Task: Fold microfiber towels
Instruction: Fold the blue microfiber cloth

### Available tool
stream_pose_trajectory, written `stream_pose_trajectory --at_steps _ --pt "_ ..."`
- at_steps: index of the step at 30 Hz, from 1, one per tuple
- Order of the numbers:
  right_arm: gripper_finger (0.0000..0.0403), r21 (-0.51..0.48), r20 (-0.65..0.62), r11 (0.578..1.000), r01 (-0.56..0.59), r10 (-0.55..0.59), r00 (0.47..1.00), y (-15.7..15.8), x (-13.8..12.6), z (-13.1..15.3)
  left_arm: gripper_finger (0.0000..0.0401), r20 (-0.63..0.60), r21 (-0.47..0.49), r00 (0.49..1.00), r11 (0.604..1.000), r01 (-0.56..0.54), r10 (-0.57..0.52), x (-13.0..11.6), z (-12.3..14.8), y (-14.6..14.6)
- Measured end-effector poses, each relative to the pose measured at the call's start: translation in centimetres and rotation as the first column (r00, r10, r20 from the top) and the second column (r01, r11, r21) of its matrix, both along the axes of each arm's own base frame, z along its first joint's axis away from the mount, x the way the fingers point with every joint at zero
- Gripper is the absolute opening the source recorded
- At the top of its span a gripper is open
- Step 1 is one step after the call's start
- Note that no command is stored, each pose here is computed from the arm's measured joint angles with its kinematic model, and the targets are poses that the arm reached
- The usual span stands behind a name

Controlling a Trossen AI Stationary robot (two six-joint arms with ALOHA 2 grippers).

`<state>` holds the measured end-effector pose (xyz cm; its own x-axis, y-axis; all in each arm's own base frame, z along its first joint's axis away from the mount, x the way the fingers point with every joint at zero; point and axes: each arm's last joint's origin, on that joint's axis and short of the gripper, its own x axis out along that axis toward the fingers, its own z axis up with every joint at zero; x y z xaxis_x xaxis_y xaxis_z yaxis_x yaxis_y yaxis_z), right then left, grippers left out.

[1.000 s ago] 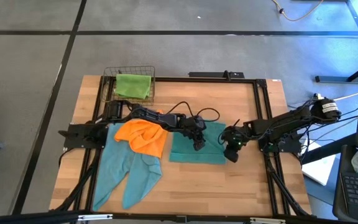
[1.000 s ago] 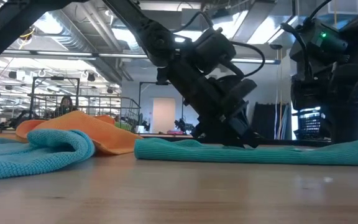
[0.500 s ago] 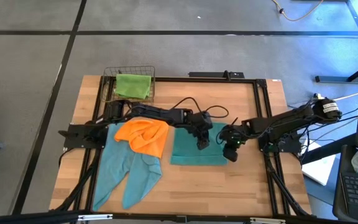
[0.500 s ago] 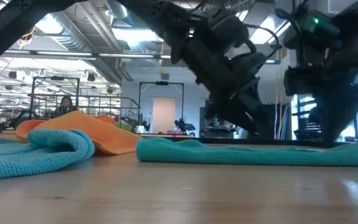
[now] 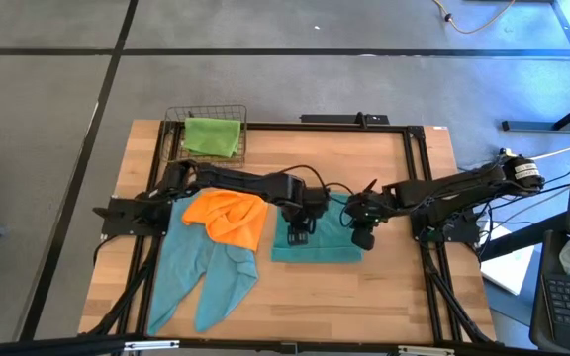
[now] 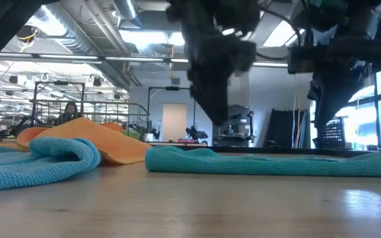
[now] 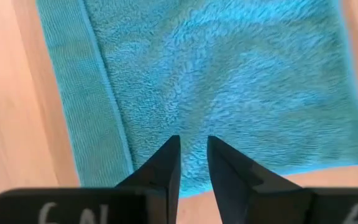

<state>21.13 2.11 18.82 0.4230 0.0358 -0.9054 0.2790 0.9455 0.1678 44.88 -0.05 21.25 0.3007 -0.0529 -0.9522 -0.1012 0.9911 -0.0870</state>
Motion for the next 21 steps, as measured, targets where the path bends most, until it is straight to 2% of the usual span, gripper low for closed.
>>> stream_pose_trajectory --at_steps 6,9,12,17,21 --pt "0.0083 0.001 0.045 1.000 0.017 -0.017 0.999 0.0 0.0 2.1 0.0176 0.088 0.050 0.996 0.999 -0.011 0.006 -1.6 4.4 0.5" --pt "0.0083 0.024 0.087 0.998 0.053 -0.055 0.995 -0.3 -0.6 2.9 0.0176 0.089 0.063 0.996 0.998 -0.009 0.004 -3.2 5.1 0.3" --pt "0.0083 0.069 0.110 0.994 0.079 -0.086 0.990 -0.7 -1.5 3.1 0.0176 0.090 0.065 0.995 0.997 -0.039 0.033 -5.2 4.7 0.4" --pt "0.0083 0.140 0.146 0.986 0.095 -0.115 0.983 -1.3 -2.6 3.9 0.0176 0.241 -0.064 0.957 0.987 -0.150 0.161 -8.7 4.9 -0.1" --pt "0.0083 0.137 0.218 0.990 0.024 -0.053 0.975 -1.3 -2.8 4.7 0.0175 0.405 -0.187 0.869 0.956 -0.226 0.285 -10.6 6.8 -1.0"
